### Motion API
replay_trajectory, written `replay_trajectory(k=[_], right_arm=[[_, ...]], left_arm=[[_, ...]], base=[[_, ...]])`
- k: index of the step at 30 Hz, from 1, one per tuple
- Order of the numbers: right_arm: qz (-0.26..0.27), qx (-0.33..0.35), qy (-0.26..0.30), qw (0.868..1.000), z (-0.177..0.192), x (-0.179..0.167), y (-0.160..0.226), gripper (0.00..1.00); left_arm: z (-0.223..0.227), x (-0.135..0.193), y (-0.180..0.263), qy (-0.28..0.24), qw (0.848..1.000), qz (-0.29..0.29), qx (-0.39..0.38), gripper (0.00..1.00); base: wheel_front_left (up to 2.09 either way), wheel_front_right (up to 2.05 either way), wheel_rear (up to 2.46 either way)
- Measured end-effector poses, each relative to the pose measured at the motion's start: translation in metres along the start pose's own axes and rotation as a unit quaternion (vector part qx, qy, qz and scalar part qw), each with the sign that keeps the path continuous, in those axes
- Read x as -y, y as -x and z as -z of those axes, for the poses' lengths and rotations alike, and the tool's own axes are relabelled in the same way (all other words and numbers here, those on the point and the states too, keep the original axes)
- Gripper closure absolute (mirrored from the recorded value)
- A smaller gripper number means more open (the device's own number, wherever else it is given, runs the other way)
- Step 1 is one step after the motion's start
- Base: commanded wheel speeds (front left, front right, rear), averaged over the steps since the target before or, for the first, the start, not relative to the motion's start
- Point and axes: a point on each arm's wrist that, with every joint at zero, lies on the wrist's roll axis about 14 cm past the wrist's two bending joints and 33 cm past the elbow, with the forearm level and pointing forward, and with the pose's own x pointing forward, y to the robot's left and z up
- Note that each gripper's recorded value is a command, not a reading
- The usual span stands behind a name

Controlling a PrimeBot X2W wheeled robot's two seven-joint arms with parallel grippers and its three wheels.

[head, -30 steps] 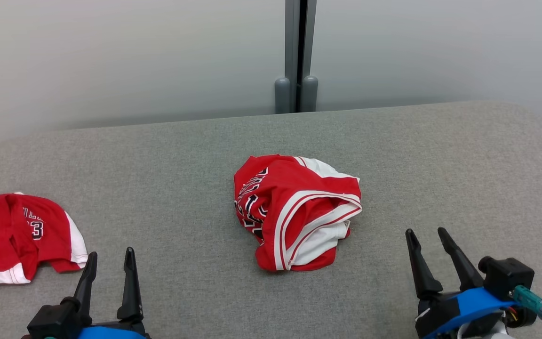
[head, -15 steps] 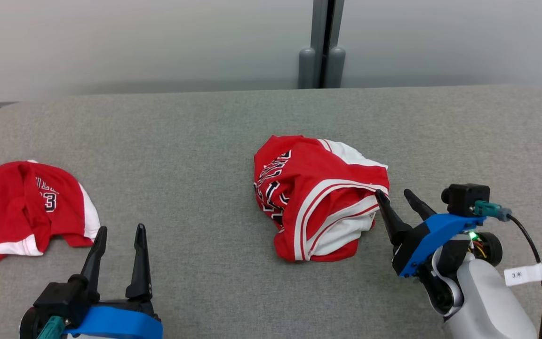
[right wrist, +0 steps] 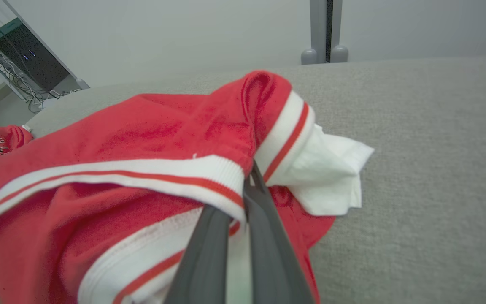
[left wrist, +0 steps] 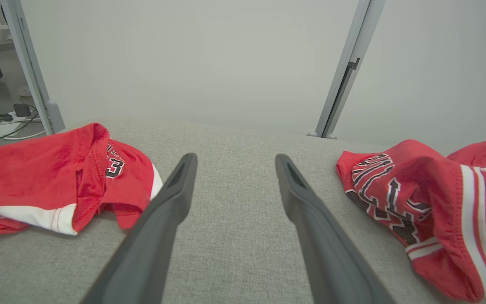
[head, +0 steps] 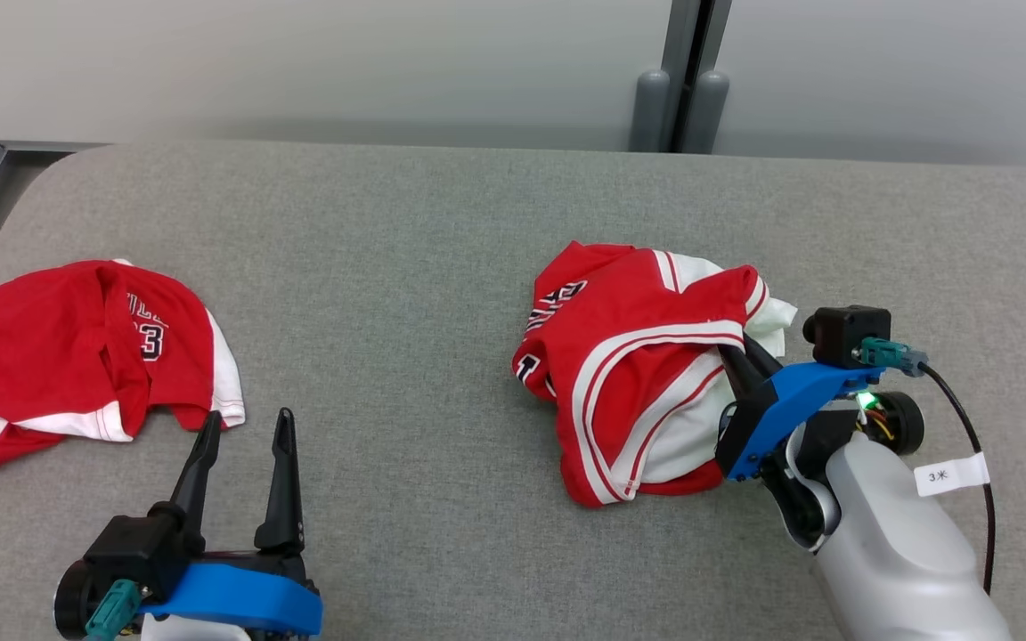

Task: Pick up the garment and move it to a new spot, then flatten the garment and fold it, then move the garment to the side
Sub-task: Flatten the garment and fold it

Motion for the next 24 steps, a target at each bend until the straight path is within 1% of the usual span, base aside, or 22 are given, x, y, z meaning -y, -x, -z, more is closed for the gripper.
replay_trajectory(k=[3, 5, 7, 9, 13, 17, 20, 22, 24], right_arm=[[-0.015, 0.040, 0.026, 0.999, -0.026, -0.011, 0.001, 1.00], [-0.034, 0.072, 0.040, 0.996, -0.051, -0.025, 0.003, 1.00], [-0.059, 0.106, 0.060, 0.991, -0.080, -0.044, 0.006, 1.00], [-0.090, 0.143, 0.081, 0.982, -0.115, -0.068, 0.012, 1.00], [-0.150, 0.210, 0.122, 0.958, -0.180, -0.117, 0.031, 1.00], [-0.193, 0.269, 0.149, 0.932, -0.235, -0.154, 0.056, 1.00], [-0.222, 0.327, 0.166, 0.903, -0.279, -0.181, 0.080, 1.00], [-0.242, 0.370, 0.169, 0.881, -0.306, -0.196, 0.100, 1.00], [-0.256, 0.394, 0.168, 0.866, -0.324, -0.207, 0.115, 1.00]], left_arm=[[-0.005, 0.000, 0.003, 0.000, 1.000, -0.002, 0.008, 0.00], [-0.007, 0.001, 0.004, 0.001, 1.000, 0.000, 0.013, 0.00], [-0.011, 0.003, 0.004, 0.001, 1.000, 0.003, 0.018, 0.00], [-0.013, 0.005, 0.003, -0.001, 1.000, 0.007, 0.021, 0.00], [-0.019, 0.009, -0.001, -0.002, 0.999, 0.014, 0.031, 0.00], [-0.020, 0.012, -0.004, -0.002, 0.999, 0.018, 0.033, 0.00], [-0.021, 0.012, -0.004, -0.003, 0.999, 0.019, 0.034, 0.00], [-0.021, 0.013, -0.003, -0.004, 0.999, 0.020, 0.035, 0.00], [-0.021, 0.014, -0.002, -0.004, 0.999, 0.022, 0.036, 0.00]], base=[[0.00, 0.00, 0.00], [0.00, 0.00, 0.00], [0.00, 0.00, 0.00], [0.00, 0.00, 0.00], [0.00, 0.00, 0.00], [0.00, 0.00, 0.00], [0.00, 0.00, 0.00], [0.00, 0.00, 0.00], [0.00, 0.00, 0.00]])
